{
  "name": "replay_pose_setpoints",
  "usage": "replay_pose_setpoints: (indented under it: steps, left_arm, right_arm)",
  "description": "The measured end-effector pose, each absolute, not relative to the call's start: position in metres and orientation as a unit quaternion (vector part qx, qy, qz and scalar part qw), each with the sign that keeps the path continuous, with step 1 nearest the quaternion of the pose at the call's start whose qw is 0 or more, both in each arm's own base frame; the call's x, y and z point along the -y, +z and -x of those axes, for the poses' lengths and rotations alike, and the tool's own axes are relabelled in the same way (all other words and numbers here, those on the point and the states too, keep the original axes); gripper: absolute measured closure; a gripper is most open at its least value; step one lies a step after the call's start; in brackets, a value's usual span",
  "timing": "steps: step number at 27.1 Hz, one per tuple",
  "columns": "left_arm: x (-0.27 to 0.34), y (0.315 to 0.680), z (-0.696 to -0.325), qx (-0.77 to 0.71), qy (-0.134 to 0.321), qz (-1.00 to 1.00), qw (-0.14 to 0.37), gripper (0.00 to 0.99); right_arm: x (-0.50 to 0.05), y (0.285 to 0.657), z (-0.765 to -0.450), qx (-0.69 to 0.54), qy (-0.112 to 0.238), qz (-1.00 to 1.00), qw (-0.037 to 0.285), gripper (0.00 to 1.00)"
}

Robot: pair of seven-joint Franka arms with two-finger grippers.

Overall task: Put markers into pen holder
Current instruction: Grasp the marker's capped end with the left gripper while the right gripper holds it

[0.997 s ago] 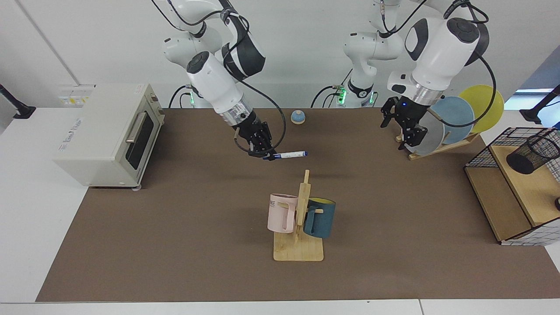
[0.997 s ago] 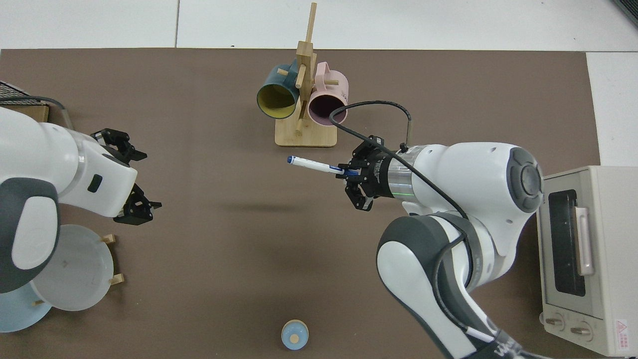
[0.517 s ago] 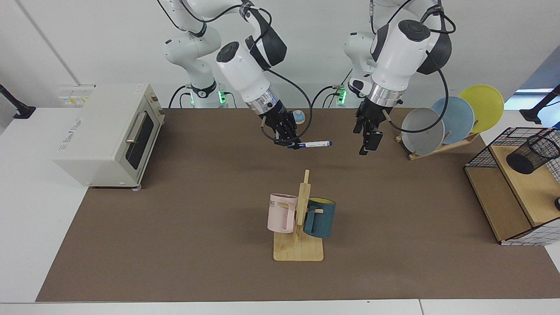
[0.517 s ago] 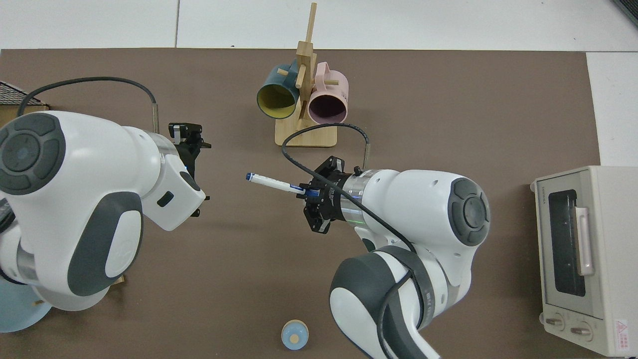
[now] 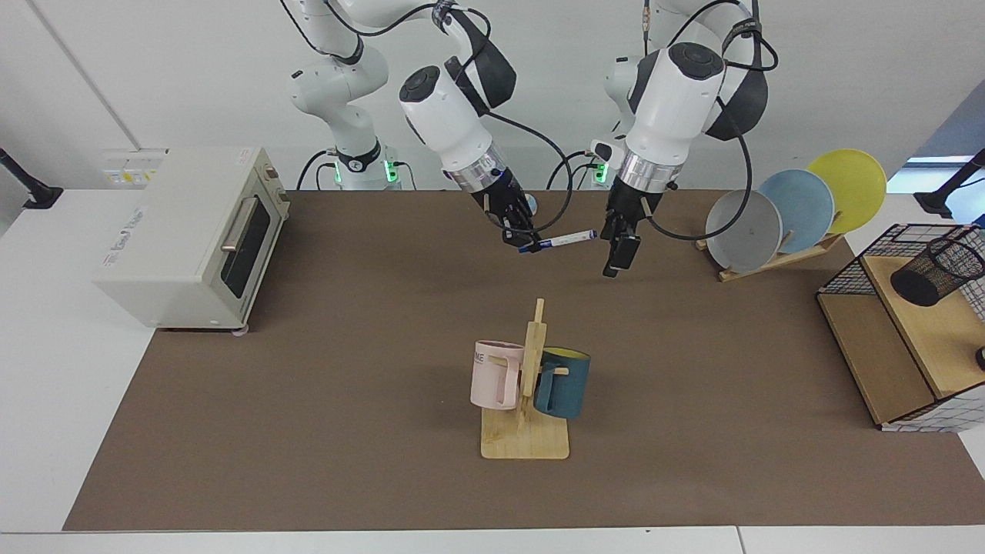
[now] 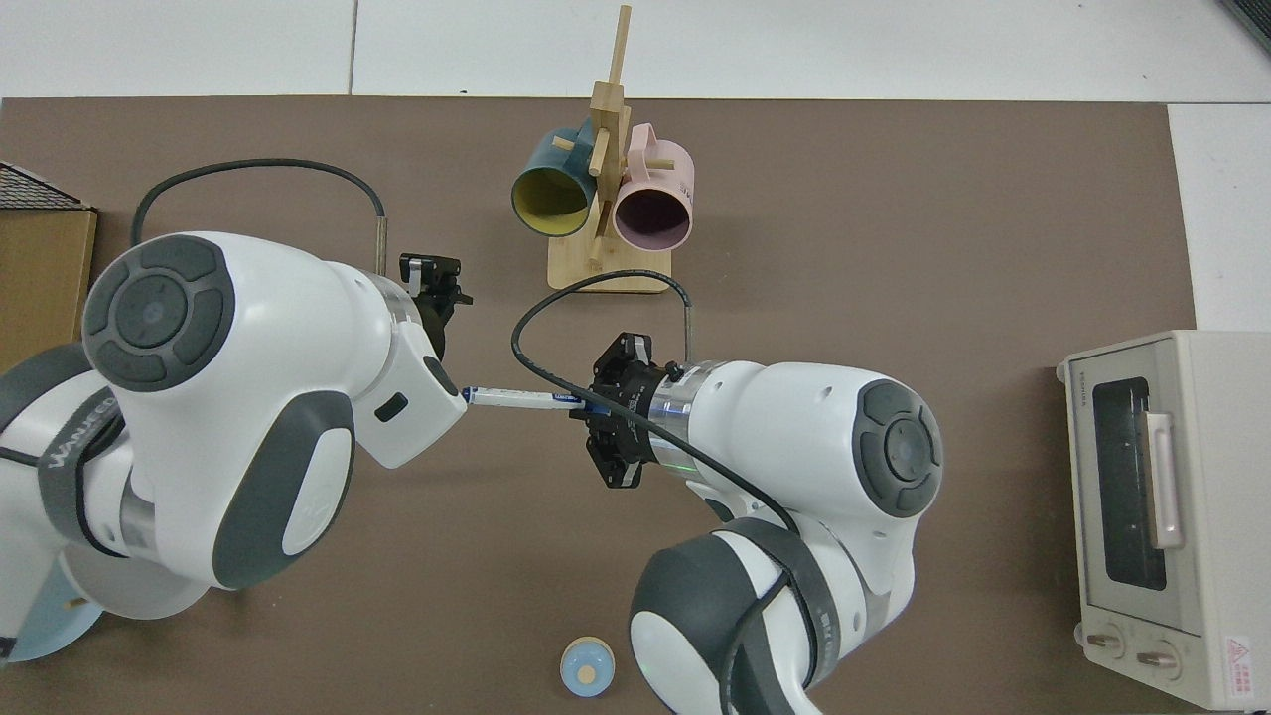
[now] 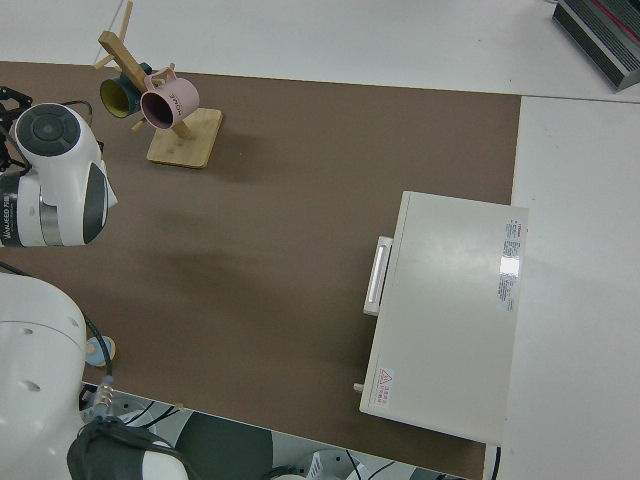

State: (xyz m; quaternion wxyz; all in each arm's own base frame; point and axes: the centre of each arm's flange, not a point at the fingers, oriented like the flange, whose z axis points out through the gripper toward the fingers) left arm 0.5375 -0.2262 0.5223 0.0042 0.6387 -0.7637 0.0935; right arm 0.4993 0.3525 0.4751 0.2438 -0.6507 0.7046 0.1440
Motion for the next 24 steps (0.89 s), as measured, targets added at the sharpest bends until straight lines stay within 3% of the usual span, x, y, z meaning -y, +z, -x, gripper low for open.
replay_pose_setpoints:
  steps: [12, 24]
  left_arm:
    - [0.227, 0.51, -0.52, 0.739, 0.027, -0.672, 0.042, 0.0]
    - [0.266, 0.513, -0.5, 0.72, 0.023, -0.693, 0.045, 0.044]
  right_arm:
    - [-0.353, 0.472, -0.496, -0.704, 0.145, 0.653, 0.24, 0.84]
    - [-0.352, 0.473, -0.495, -0.704, 0.145, 0.653, 0.24, 0.84]
